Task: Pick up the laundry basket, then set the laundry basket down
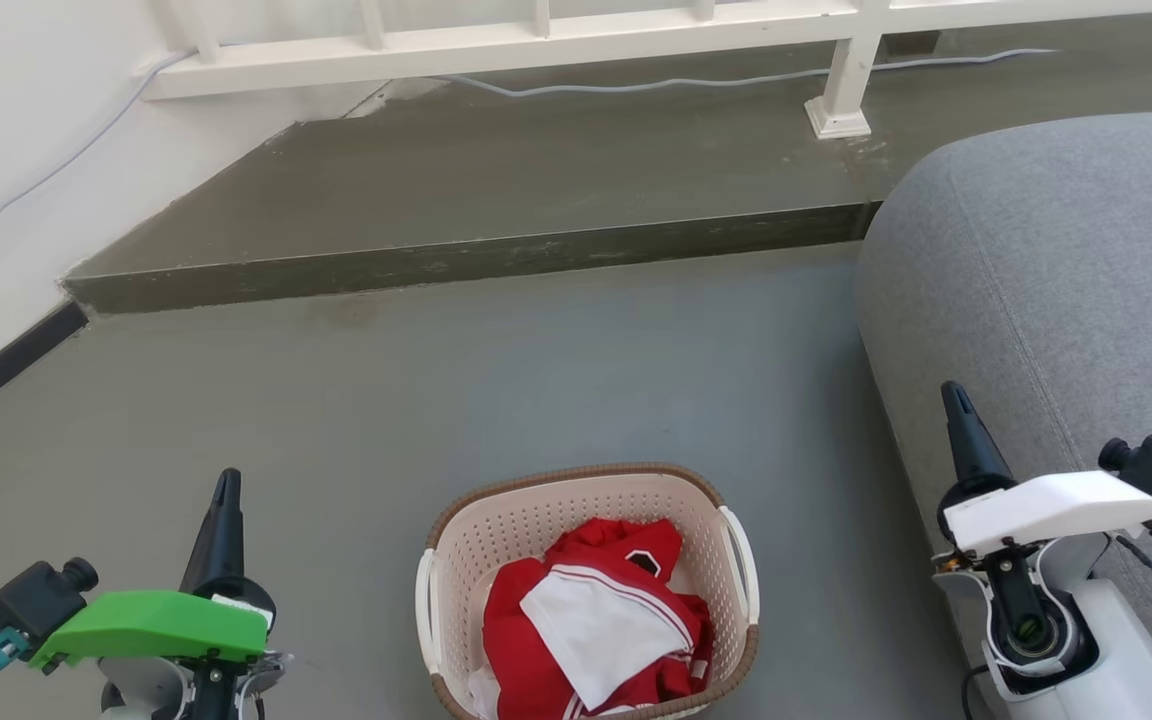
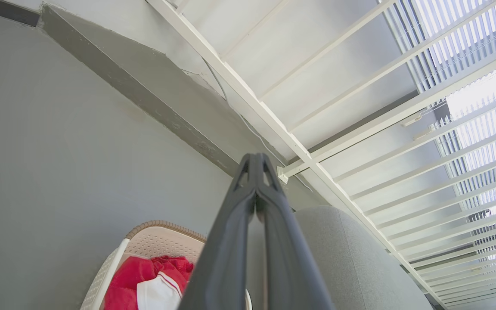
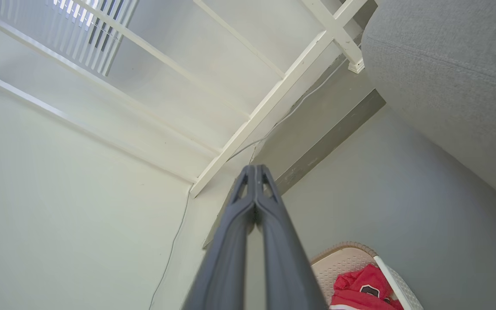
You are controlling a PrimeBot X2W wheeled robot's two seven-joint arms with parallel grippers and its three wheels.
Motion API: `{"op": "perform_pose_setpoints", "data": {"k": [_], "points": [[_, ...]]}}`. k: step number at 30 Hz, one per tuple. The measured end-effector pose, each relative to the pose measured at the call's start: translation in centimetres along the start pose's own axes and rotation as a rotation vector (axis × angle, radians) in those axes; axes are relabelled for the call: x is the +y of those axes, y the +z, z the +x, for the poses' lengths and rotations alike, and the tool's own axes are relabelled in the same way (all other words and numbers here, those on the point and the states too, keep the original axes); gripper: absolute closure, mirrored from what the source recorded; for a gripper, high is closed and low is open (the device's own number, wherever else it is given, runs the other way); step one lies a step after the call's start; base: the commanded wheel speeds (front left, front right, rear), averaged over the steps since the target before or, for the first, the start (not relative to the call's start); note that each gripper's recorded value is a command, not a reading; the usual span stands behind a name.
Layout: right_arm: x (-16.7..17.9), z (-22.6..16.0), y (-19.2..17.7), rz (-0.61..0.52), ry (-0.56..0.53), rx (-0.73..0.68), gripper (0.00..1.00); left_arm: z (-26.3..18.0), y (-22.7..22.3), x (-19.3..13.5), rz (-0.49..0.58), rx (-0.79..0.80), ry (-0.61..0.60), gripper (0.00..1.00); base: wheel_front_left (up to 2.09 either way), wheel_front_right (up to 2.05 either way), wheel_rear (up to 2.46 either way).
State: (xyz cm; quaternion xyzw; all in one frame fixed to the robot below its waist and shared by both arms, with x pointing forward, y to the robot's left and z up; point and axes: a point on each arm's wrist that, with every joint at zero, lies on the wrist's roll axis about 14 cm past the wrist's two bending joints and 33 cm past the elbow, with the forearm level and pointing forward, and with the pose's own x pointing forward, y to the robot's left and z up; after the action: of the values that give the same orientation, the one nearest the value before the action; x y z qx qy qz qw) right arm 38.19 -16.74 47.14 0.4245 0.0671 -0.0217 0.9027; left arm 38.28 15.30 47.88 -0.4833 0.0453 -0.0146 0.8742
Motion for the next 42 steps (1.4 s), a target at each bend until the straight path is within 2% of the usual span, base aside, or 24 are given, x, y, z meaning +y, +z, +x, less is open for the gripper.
{"op": "perform_pose_setpoints", "data": {"k": [42], "points": [[-0.9, -0.1, 3.2, 0.558, 0.033, -0.049, 1.00, -1.0, 1.7, 1.8, -0.460, -0.021, 0.050, 1.00, 0.00, 0.00, 0.00]]}}
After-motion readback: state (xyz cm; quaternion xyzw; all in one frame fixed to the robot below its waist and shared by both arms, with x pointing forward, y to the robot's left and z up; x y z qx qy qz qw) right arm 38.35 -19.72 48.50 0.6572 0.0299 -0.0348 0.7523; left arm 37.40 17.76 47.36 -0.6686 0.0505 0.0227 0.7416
